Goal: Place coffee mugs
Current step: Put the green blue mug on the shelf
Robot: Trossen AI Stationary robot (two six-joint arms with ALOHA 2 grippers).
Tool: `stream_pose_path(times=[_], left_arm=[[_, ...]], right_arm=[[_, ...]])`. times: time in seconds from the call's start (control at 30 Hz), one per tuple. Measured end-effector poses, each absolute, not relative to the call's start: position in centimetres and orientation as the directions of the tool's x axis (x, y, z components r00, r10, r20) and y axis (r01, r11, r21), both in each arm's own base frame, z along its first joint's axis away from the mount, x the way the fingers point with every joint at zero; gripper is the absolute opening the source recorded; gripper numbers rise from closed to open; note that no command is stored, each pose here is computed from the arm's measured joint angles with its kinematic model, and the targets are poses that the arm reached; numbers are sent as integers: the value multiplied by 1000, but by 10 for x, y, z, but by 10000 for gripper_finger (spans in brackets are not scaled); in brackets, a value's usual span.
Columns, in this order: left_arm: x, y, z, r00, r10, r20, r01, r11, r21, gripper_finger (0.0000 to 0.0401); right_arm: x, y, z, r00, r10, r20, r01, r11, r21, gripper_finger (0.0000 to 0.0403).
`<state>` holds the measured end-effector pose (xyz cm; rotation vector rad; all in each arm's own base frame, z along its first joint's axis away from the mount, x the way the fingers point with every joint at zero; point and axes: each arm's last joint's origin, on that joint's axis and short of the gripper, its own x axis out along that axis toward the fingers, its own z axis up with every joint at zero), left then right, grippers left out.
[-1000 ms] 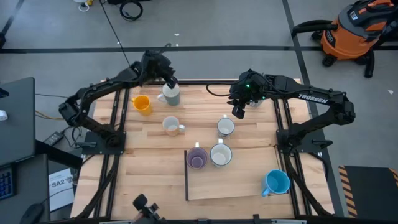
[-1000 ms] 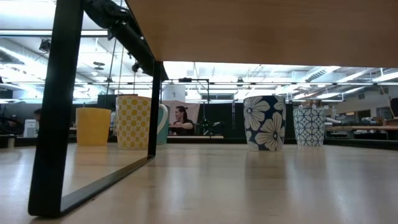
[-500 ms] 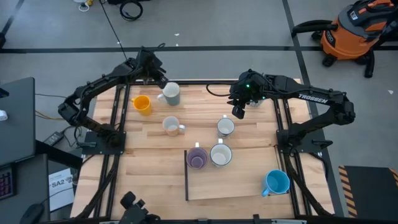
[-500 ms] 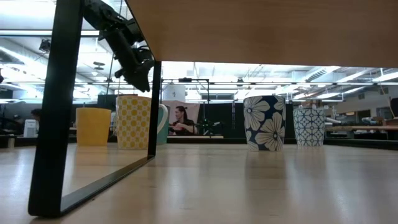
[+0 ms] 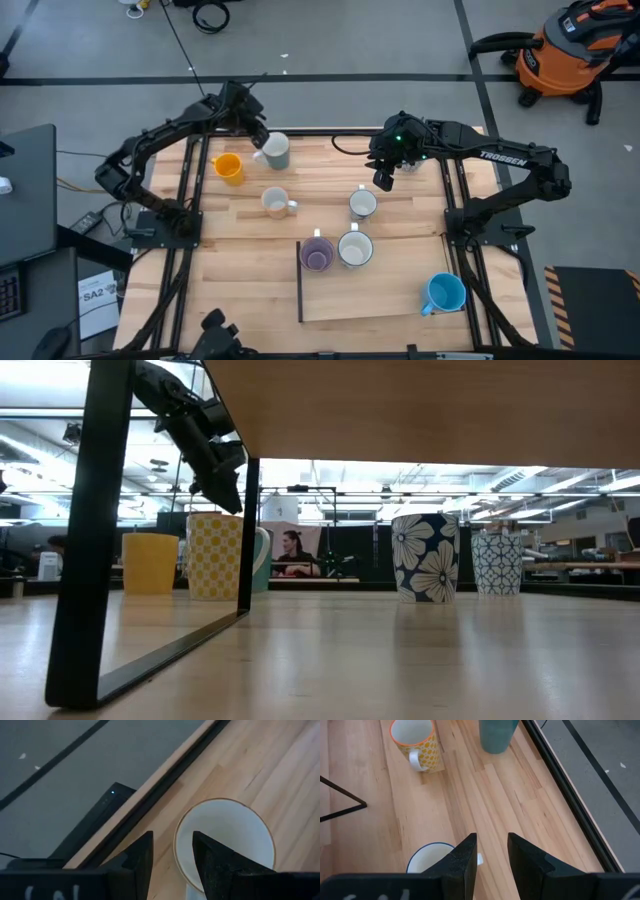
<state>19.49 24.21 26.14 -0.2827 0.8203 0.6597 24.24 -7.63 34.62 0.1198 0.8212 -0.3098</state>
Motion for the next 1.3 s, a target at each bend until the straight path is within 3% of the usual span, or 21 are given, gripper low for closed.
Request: stream_pose_path(times=[0.57, 1.3], left_arm=[[212, 260, 213, 441, 338, -831, -632, 774, -21, 142], [218, 256, 211, 439, 333, -835, -653, 756, -42, 141]], right_arm=[[242, -76, 346, 639, -225, -735, 317, 948, -14, 115], [242, -76, 346, 640, -225, -735, 317, 948, -14, 115]])
